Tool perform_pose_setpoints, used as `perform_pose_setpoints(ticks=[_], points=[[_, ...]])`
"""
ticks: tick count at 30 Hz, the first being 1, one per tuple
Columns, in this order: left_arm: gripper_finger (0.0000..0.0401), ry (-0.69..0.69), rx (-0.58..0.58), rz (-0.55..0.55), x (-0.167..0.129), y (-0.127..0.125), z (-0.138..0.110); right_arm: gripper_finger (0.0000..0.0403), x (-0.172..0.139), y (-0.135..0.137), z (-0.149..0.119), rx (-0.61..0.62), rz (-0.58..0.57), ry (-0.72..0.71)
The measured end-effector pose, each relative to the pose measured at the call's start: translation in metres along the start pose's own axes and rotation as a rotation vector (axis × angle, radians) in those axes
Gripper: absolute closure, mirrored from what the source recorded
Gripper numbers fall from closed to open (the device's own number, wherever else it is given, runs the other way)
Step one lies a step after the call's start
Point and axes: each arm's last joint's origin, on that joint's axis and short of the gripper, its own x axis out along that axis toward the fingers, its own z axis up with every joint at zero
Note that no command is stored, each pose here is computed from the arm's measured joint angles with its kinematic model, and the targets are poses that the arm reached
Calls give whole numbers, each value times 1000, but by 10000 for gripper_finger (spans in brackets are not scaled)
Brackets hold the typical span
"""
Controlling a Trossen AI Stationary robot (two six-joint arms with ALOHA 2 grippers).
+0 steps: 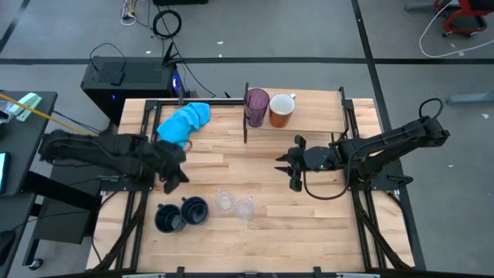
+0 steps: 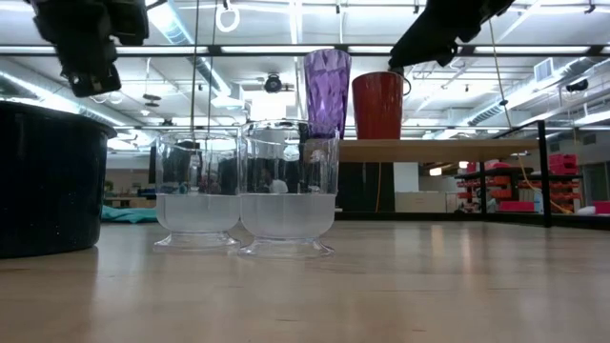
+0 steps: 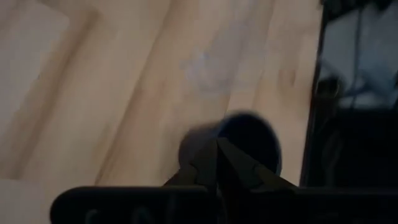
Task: Stack small to large cups/mugs on shelf
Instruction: Move the right black mug to the middle of the table
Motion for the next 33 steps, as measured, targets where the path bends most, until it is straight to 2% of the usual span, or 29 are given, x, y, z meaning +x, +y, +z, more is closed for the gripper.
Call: perform_pose_setpoints(ticks=[6, 14, 20, 25, 33], points=[[367, 126, 106, 34, 24, -23, -2, 266, 0, 0, 0, -5, -1, 1], [287, 273, 158, 115, 59, -40, -2, 266, 0, 0, 0, -5, -13, -6], [237, 345, 218, 156, 72, -60, 7, 266, 0, 0, 1, -5, -12, -13], [236, 436, 239, 327, 86, -58, 5, 266, 0, 0, 1, -6, -12, -14], [251, 529, 282, 394, 113, -52, -1, 266, 0, 0, 1, -4, -12, -16]])
